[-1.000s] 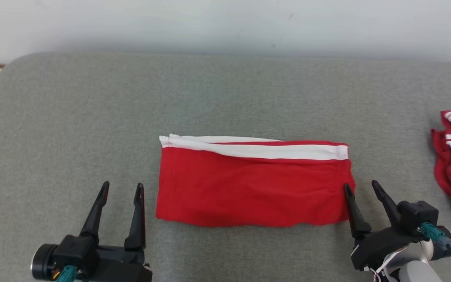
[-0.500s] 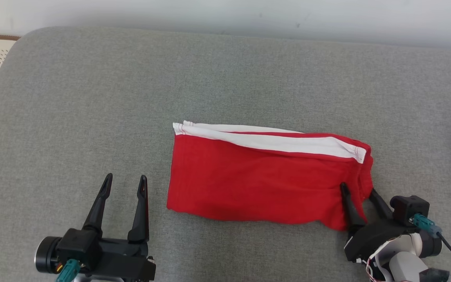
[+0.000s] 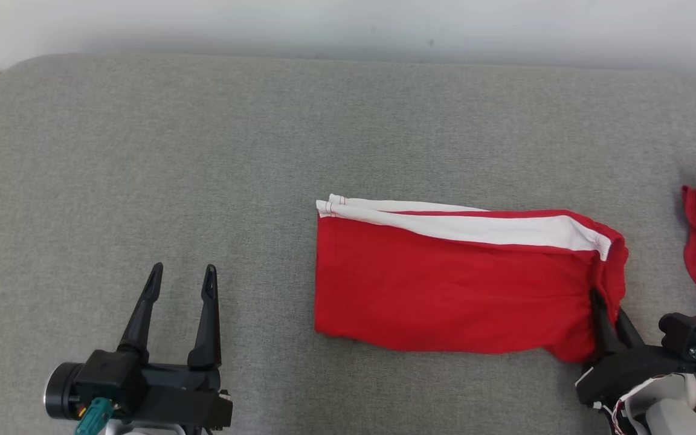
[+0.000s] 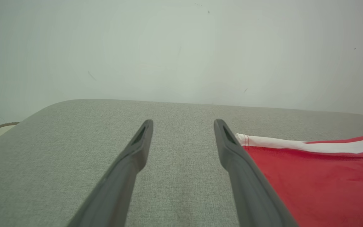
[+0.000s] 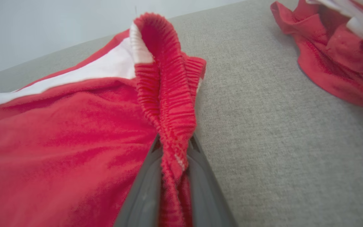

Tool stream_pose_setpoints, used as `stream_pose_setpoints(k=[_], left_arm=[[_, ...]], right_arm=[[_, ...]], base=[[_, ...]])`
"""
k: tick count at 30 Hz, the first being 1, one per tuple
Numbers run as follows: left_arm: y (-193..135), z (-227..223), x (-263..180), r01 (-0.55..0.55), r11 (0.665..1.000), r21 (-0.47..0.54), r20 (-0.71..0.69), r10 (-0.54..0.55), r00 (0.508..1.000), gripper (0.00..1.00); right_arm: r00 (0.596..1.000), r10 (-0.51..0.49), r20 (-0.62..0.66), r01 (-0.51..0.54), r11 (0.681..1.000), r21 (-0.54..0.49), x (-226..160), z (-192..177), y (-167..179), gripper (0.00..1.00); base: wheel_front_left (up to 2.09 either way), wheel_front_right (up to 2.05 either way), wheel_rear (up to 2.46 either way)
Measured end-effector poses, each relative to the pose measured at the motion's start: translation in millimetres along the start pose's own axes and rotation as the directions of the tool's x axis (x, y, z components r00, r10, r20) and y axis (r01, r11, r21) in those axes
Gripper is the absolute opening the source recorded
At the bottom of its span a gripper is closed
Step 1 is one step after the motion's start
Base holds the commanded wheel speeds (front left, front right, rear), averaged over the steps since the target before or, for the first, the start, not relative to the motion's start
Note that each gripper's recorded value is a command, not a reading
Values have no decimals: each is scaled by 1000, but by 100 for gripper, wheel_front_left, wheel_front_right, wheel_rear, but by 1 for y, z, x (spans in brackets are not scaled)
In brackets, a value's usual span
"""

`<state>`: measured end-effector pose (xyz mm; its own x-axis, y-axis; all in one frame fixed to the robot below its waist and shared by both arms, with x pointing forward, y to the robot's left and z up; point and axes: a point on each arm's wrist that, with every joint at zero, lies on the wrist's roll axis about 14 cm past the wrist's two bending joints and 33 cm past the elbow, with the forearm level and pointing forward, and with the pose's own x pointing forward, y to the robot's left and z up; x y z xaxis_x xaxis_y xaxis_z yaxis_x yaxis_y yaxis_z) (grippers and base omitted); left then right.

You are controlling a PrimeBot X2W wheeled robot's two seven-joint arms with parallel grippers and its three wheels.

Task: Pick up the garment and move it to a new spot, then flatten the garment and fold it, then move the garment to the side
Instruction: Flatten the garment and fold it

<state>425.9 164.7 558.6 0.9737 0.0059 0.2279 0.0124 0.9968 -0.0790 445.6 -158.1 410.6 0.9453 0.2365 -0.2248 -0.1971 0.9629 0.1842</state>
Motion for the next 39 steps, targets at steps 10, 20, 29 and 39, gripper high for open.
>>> stream_pose_setpoints(k=[10, 20, 29, 39], left_arm=[[-5, 4, 2, 13, 1000, 0, 16, -13, 1000, 100], [-7, 3, -2, 19, 1000, -7, 9, -19, 1000, 100], [-2, -1, -7, 5, 1000, -11, -9, -5, 1000, 100], [3, -8, -7, -9, 1000, -13, -27, 8, 1000, 100]], right_arm=[[979, 179, 93, -184, 981, 51, 2, 41, 69, 0], [885, 458, 88, -461, 887, 18, -6, 60, 177, 0], [845, 534, -38, -534, 845, -4, 6, 23, 217, 0], [820, 569, -59, -566, 822, 56, 20, 8, 238, 100]], base=[[0, 0, 0], [0, 0, 0], [0, 0, 0], [0, 0, 0]])
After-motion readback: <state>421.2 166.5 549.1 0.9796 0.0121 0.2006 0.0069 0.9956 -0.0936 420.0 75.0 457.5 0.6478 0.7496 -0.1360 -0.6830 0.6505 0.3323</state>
